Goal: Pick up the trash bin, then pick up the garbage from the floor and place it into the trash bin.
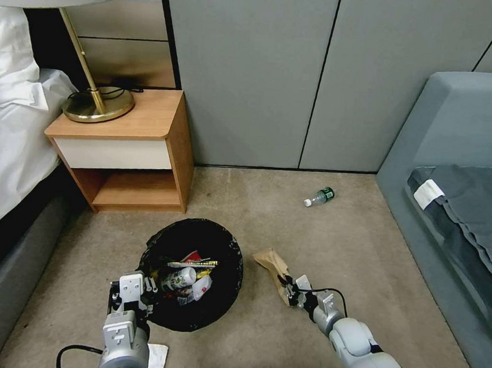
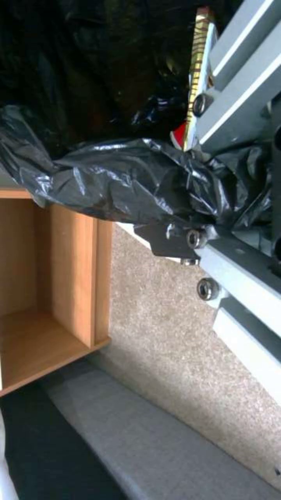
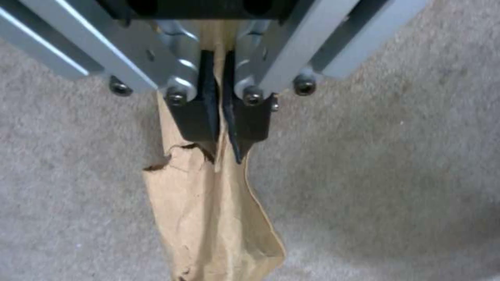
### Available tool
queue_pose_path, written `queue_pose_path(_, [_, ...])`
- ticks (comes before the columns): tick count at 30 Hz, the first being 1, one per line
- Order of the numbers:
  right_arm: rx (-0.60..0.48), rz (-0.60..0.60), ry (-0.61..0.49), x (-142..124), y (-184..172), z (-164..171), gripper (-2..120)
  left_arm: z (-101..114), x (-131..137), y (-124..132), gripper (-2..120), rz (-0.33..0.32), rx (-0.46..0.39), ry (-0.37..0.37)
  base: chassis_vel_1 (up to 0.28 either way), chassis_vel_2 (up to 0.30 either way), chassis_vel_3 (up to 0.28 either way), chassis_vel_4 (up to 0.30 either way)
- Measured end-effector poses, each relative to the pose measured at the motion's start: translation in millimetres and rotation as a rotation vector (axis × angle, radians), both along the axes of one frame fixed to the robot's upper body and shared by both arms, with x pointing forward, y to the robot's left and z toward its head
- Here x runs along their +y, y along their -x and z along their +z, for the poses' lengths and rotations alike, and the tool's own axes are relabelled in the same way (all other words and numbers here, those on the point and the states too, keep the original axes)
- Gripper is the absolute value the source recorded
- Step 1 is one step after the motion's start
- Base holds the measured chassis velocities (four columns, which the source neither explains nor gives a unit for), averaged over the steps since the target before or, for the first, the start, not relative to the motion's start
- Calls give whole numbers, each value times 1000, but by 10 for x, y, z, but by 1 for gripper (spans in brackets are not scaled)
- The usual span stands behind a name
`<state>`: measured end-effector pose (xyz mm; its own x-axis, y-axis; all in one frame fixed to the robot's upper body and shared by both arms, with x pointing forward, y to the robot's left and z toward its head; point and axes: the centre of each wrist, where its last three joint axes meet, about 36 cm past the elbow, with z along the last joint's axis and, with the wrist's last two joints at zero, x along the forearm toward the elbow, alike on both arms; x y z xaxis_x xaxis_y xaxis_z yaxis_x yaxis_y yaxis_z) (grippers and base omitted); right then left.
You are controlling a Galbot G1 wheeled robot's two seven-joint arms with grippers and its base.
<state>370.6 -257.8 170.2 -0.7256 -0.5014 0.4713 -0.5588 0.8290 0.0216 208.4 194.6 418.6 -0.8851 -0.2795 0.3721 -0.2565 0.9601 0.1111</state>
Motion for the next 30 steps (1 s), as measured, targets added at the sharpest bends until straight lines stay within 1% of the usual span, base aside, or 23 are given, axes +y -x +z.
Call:
queue_pose_path(5, [-18, -11, -7, 9, 6, 41, 0, 0, 0, 0, 1, 0, 0, 0, 0, 0, 0, 0])
queue_pose_path(10, [-57, -17, -28, 42, 15, 148, 0, 0, 0, 0, 1, 0, 0, 0, 0, 0, 0, 0])
queue_pose_path(13, [-171, -7, -90, 154, -38, 476, 0, 0, 0, 0, 1, 0, 0, 0, 0, 0, 0, 0])
queue_pose_path(14, [-171, -7, -90, 154, -38, 476, 0, 0, 0, 0, 1, 0, 0, 0, 0, 0, 0, 0])
queue_pose_path(15, [-233, 5, -117, 204, -73, 644, 0, 0, 0, 0, 1, 0, 0, 0, 0, 0, 0, 0])
queue_pose_path(16, [-233, 5, -117, 204, -73, 644, 0, 0, 0, 0, 1, 0, 0, 0, 0, 0, 0, 0])
queue_pose_path(17, [-275, 13, -137, 241, -95, 769, 0, 0, 0, 0, 1, 0, 0, 0, 0, 0, 0, 0])
queue_pose_path(18, [-352, 31, -181, 328, -126, 1066, 0, 0, 0, 0, 1, 0, 0, 0, 0, 0, 0, 0])
queue_pose_path(19, [-352, 31, -181, 328, -126, 1066, 0, 0, 0, 0, 1, 0, 0, 0, 0, 0, 0, 0])
queue_pose_path(20, [-412, 52, -214, 393, -134, 1320, 0, 0, 0, 0, 1, 0, 0, 0, 0, 0, 0, 0])
queue_pose_path(21, [-454, 70, -237, 439, -133, 1503, 0, 0, 0, 0, 1, 0, 0, 0, 0, 0, 0, 0])
queue_pose_path(22, [-541, 118, -291, 553, -106, 1893, 0, 0, 0, 0, 1, 0, 0, 0, 0, 0, 0, 0])
queue_pose_path(23, [-541, 118, -291, 553, -106, 1893, 0, 0, 0, 0, 1, 0, 0, 0, 0, 0, 0, 0])
queue_pose_path(24, [-567, 141, -310, 598, -79, 2021, 0, 0, 0, 0, 1, 0, 0, 0, 0, 0, 0, 0])
queue_pose_path(25, [-610, 184, -333, 685, -8, 2245, 0, 0, 0, 0, 1, 0, 0, 0, 0, 0, 0, 0])
queue_pose_path(26, [-610, 184, -333, 685, -8, 2245, 0, 0, 0, 0, 1, 0, 0, 0, 0, 0, 0, 0])
queue_pose_path(29, [-650, 245, -354, 804, 132, 2492, 0, 0, 0, 0, 1, 0, 0, 0, 0, 0, 0, 0])
queue_pose_path(30, [-650, 245, -354, 804, 132, 2492, 0, 0, 0, 0, 1, 0, 0, 0, 0, 0, 0, 0])
